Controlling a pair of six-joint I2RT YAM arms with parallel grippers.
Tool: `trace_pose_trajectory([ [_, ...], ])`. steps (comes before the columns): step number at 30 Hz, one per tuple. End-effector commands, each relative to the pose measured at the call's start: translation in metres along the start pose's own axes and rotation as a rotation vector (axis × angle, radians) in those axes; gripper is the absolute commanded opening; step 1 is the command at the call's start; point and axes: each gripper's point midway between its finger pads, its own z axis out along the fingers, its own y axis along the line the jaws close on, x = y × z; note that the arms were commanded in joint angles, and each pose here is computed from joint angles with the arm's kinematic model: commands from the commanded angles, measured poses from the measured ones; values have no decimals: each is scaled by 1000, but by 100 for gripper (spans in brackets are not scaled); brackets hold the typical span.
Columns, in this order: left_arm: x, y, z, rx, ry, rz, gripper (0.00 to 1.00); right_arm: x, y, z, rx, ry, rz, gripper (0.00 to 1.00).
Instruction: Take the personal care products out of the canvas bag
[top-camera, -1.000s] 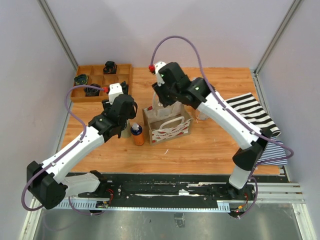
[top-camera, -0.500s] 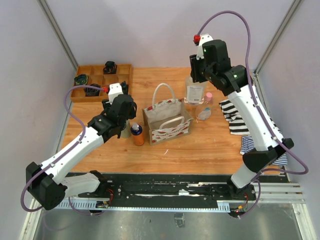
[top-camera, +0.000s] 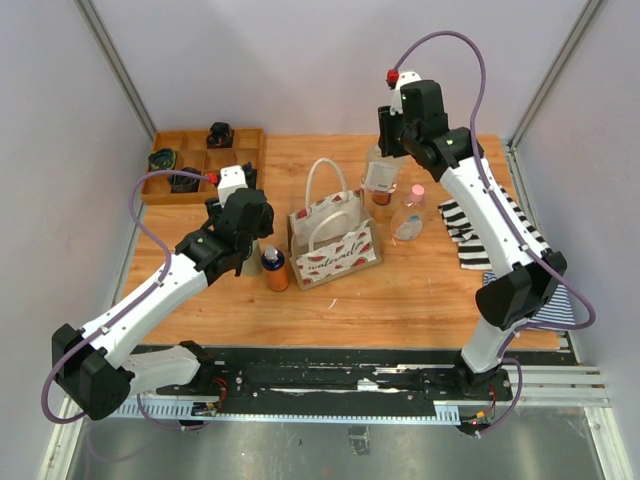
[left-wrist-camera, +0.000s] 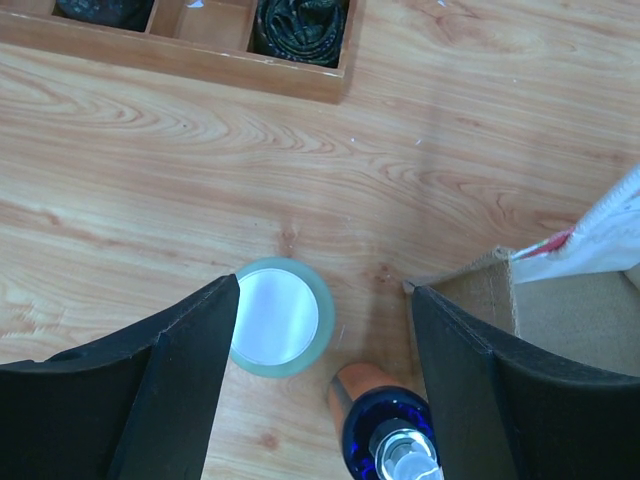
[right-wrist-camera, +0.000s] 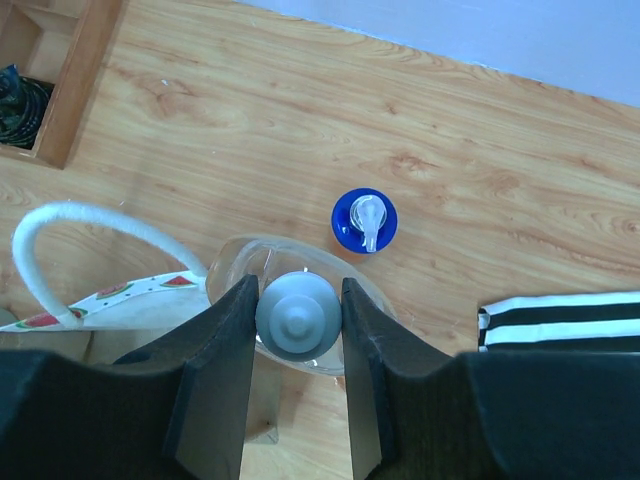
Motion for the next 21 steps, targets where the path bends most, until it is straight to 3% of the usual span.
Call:
trace_pose_trajectory([
  [1, -10, -2, 1, 7, -34, -19, 75, -17, 1, 12, -12, -76, 26, 18],
  [17, -9, -5, 2, 19, -32, -16, 75, 48, 3, 27, -20, 58, 52, 19],
  [19, -8, -6, 2, 23, -29, -16, 75, 61, 5, 30, -33, 86, 53, 22],
  [21, -8, -6, 2, 26, -28, -17, 75, 74, 7, 34, -41, 117, 57, 30],
])
